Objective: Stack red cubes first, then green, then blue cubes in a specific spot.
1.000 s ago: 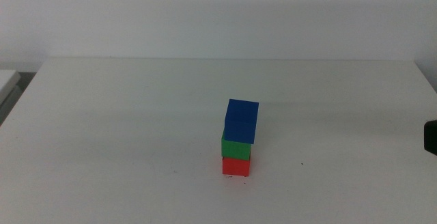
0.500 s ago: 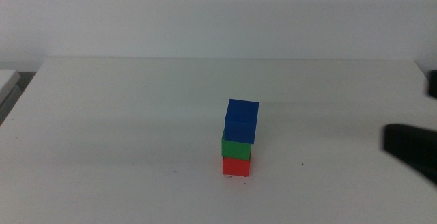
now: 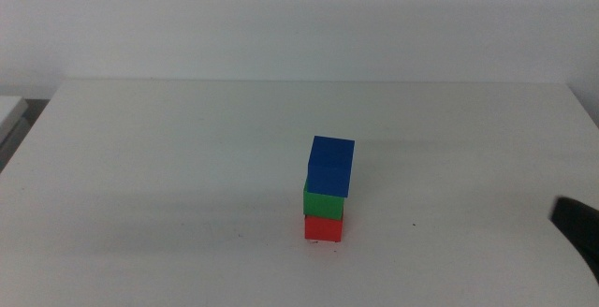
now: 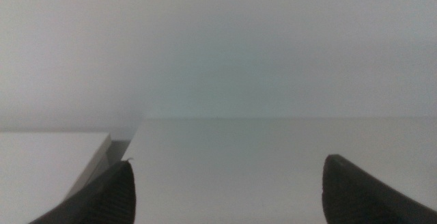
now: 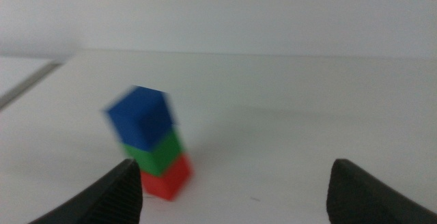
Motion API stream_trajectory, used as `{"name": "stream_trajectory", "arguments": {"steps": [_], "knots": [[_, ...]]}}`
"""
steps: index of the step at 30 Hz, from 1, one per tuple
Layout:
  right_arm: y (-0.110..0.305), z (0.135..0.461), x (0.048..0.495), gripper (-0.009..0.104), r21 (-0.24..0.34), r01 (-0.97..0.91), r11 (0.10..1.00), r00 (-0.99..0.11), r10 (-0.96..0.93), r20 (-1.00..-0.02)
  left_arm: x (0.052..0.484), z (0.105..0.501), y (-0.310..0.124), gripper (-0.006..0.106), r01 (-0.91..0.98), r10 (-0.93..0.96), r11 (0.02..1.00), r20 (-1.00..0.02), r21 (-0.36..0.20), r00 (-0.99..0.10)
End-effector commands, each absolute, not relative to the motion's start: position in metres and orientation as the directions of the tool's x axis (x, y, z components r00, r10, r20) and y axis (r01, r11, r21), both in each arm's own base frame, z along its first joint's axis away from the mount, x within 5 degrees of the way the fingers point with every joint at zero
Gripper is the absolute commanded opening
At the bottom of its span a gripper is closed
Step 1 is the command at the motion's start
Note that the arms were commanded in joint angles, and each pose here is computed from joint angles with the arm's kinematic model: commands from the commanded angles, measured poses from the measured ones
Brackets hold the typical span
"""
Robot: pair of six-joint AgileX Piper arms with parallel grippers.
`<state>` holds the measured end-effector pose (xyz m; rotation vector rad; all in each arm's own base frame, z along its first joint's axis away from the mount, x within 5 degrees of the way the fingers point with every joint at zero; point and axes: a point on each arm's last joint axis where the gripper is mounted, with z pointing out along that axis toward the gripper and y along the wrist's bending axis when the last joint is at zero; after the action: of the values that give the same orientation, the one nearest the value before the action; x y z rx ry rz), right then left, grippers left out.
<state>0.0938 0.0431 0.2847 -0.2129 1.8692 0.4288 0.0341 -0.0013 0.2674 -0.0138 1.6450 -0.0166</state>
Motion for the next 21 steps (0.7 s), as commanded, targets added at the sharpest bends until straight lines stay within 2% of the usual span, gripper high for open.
{"name": "stream_trajectory", "arguments": {"steps": [1,6,8,14,16,17,21], "knots": [[0.031,0.269,0.088,0.086,0.178,-0.272,0.946,-0.314,0.088,-0.945,0.039,0.26,-0.001,0.094,0.001,-0.031,1.0,-0.999,-0.031,-0.033],[0.015,0.235,0.074,0.086,0.192,-0.15,0.97,-0.301,0.14,-0.943,0.048,0.229,-0.001,0.094,-0.004,-0.033,0.999,-0.996,-0.033,-0.087],[0.013,0.222,0.069,0.086,0.213,-0.127,0.969,-0.298,0.168,-0.94,0.051,0.221,0.0,0.094,-0.007,-0.033,0.999,-0.997,-0.033,-0.072],[0.008,0.188,0.059,0.086,0.208,-0.098,0.973,-0.288,0.172,-0.942,0.056,0.203,0.0,0.094,-0.014,-0.032,0.999,-0.999,-0.031,-0.028],[0.008,0.184,0.057,0.086,0.21,-0.102,0.972,-0.27,0.176,-0.947,0.056,0.205,0.0,0.094,-0.013,-0.052,0.999,-0.999,-0.052,0.0],[0.008,0.185,0.055,0.086,0.211,-0.106,0.972,-0.252,0.179,-0.951,0.056,0.203,0.0,0.094,-0.011,-0.061,0.998,-0.998,-0.061,-0.025],[0.007,0.183,0.053,0.086,0.207,-0.096,0.974,-0.272,0.174,-0.946,0.056,0.203,0.0,0.094,-0.011,-0.061,0.998,-0.998,-0.061,-0.02]]}}
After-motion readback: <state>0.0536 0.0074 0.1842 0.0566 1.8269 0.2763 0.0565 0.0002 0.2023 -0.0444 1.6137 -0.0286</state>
